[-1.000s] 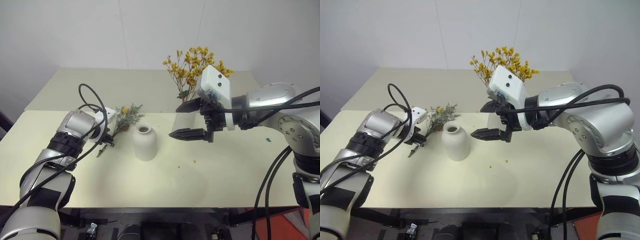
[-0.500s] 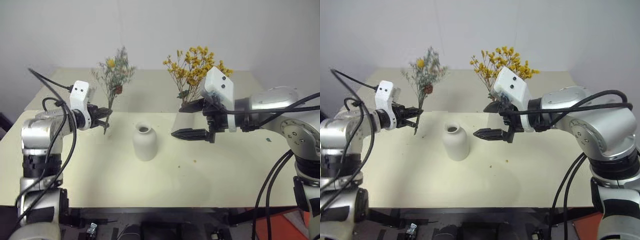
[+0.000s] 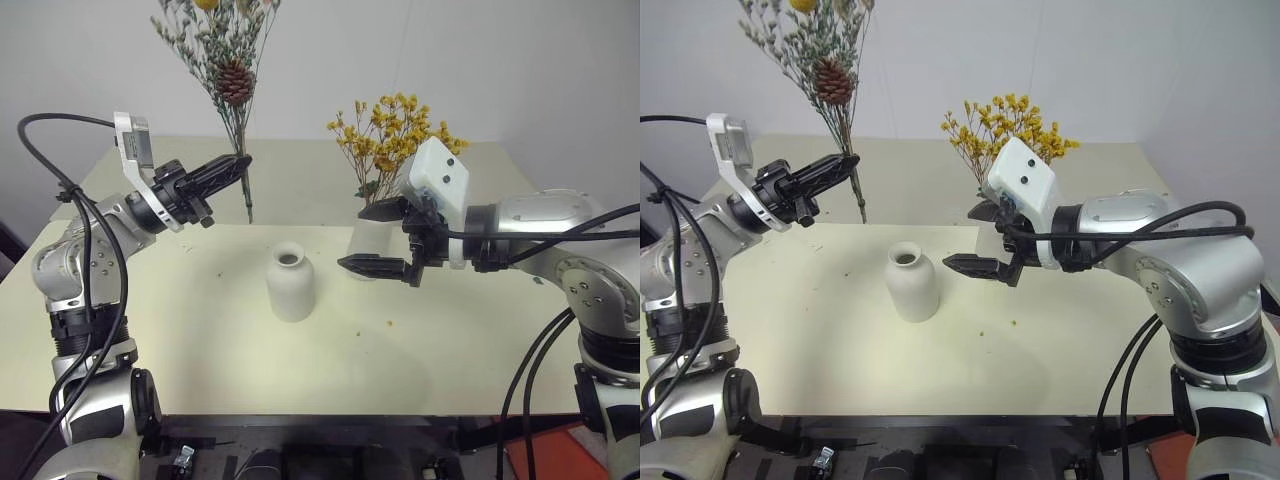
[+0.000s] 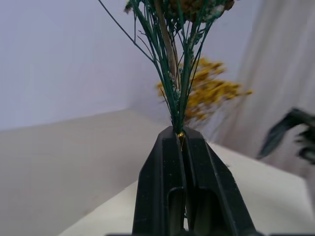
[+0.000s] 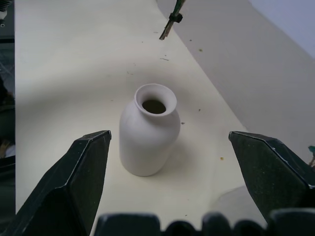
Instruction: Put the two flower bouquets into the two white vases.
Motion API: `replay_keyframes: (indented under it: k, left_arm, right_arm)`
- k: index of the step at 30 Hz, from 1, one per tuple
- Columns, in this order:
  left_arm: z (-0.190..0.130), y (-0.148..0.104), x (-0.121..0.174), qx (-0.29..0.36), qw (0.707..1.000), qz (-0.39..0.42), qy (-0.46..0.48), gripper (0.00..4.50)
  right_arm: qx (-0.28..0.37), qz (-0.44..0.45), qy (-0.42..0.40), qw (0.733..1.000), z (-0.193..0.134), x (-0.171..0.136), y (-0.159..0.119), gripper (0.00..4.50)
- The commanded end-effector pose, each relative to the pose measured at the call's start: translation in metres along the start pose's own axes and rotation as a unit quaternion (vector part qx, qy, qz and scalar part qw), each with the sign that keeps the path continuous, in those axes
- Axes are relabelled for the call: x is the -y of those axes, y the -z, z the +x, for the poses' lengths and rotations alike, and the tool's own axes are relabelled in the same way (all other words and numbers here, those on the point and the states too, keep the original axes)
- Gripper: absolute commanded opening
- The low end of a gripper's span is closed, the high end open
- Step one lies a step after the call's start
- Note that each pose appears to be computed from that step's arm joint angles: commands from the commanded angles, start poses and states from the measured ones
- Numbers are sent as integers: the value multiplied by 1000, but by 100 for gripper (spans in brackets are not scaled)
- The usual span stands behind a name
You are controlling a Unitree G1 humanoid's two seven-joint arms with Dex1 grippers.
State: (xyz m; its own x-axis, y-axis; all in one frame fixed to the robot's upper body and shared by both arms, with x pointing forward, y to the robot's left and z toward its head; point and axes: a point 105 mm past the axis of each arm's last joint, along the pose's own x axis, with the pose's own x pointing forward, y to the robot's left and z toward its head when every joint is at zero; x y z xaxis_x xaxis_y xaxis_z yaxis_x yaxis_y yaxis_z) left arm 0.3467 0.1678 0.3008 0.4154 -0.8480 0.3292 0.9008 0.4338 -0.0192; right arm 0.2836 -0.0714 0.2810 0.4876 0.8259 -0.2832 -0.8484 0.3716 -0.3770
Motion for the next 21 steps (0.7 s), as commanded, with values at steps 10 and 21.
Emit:
replay_keyframes:
  k: [10, 21]
  left_arm:
    - [32, 4, 6, 31, 988, -14, 152, 1]
    - [34, 35, 15, -13, 979, 18, 201, 1]
  right_arm:
    - [27, -17, 79, 996, -16, 6, -10, 450]
    - [24, -15, 100, 995, -24, 4, -8, 450]
